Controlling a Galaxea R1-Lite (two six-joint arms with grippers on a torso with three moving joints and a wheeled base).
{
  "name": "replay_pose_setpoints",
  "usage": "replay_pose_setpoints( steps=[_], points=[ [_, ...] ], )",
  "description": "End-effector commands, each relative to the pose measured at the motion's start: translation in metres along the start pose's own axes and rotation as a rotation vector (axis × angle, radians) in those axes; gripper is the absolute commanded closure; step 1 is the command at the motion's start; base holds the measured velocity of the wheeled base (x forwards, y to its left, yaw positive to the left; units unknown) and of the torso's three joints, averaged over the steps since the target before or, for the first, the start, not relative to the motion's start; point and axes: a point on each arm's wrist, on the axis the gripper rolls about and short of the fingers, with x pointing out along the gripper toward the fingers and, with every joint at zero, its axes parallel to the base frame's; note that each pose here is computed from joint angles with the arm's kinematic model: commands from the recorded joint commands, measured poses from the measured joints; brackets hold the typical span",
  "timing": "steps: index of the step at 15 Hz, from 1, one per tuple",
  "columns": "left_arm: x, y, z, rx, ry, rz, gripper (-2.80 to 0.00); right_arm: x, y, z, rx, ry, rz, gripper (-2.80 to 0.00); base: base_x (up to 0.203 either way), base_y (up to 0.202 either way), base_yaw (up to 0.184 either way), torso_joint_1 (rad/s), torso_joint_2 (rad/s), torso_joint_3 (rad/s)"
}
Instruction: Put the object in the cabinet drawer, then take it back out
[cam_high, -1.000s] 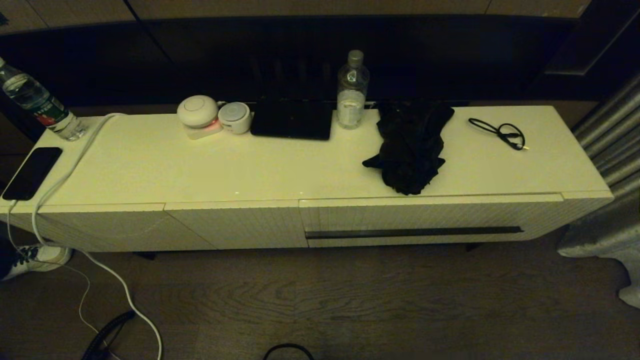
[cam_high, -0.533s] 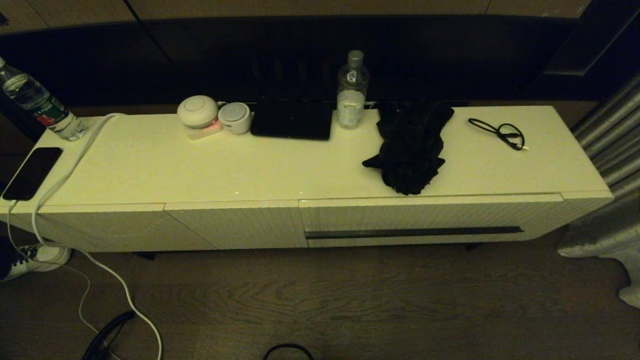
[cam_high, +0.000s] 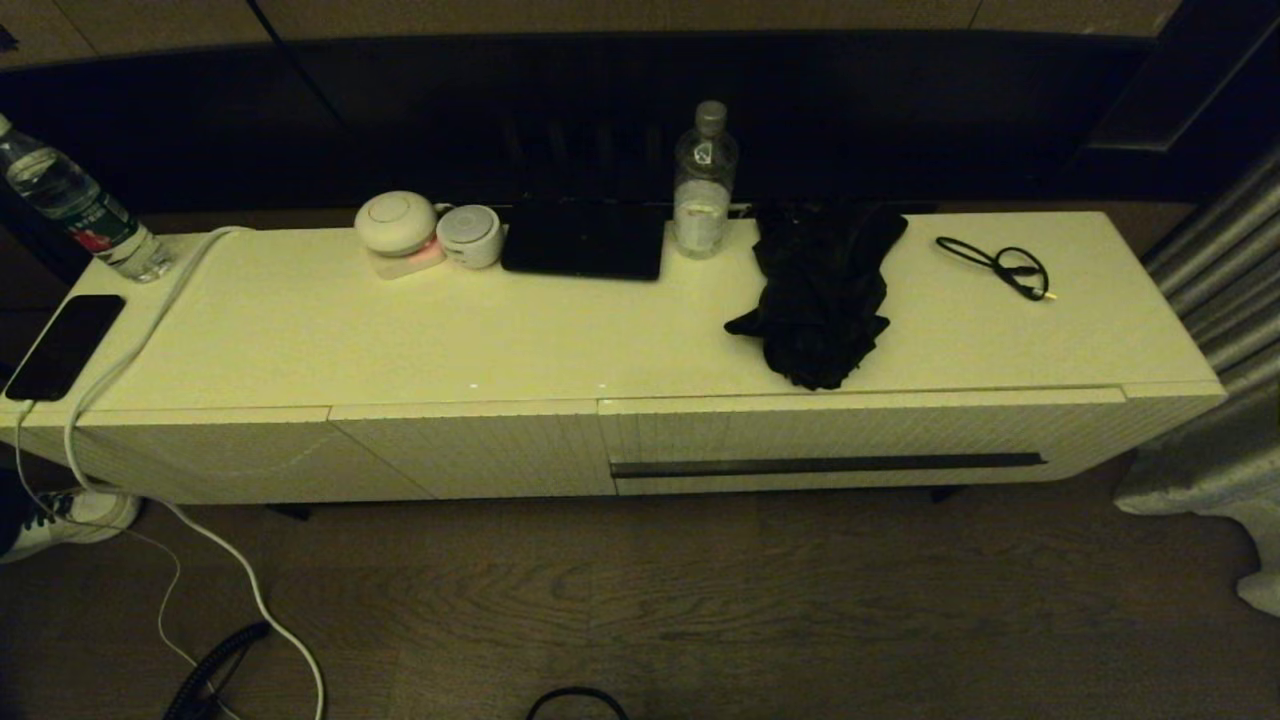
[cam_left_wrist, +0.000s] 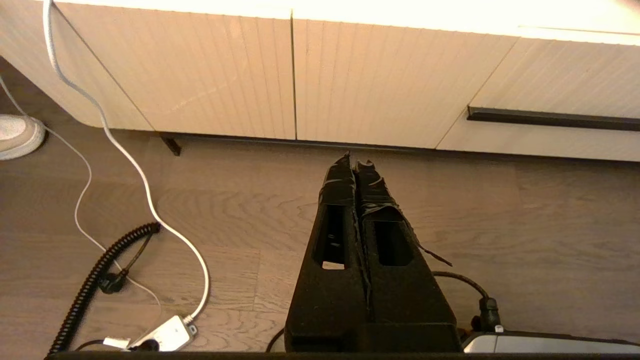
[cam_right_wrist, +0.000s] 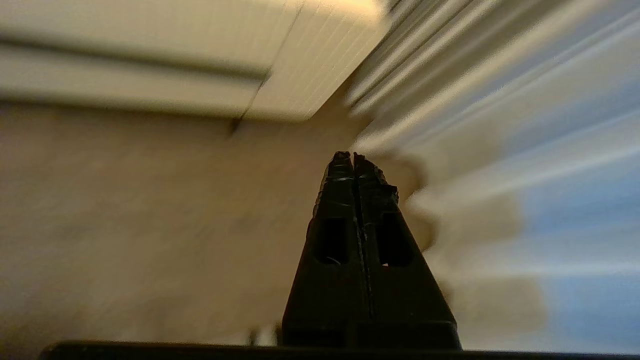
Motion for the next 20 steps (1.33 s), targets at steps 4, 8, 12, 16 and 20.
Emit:
replay_pose_setpoints(
  steps=[4, 8, 12, 16, 20],
  points=[
    [0.000, 0.000, 0.000, -0.002, -0.002, 0.001, 0.00, -0.014, 0.002, -0.013, 0.112, -0.048, 0.187, 0.00, 0.000, 0.000, 0.000, 0.000, 0.00, 0.000],
    [0.000, 0.000, 0.000, -0.002, -0.001, 0.001, 0.00, -0.026, 0.002, -0.020, 0.111, -0.042, 0.303, 0.00, 0.000, 0.000, 0.000, 0.000, 0.00, 0.000],
    [0.000, 0.000, 0.000, -0.002, -0.002, 0.001, 0.00, -0.023, 0.005, -0.020, 0.149, -0.147, 0.343, 0.00, 0.000, 0.000, 0.000, 0.000, 0.00, 0.000],
    [0.000, 0.000, 0.000, -0.002, -0.002, 0.001, 0.00, -0.023, 0.007, -0.025, 0.171, -0.087, 0.384, 0.00, 0.000, 0.000, 0.000, 0.000, 0.00, 0.000],
    [0.000, 0.000, 0.000, -0.002, -0.002, 0.001, 0.00, -0.023, 0.008, -0.027, 0.245, -0.059, 0.373, 0.00, 0.000, 0.000, 0.000, 0.000, 0.00, 0.000]
  ],
)
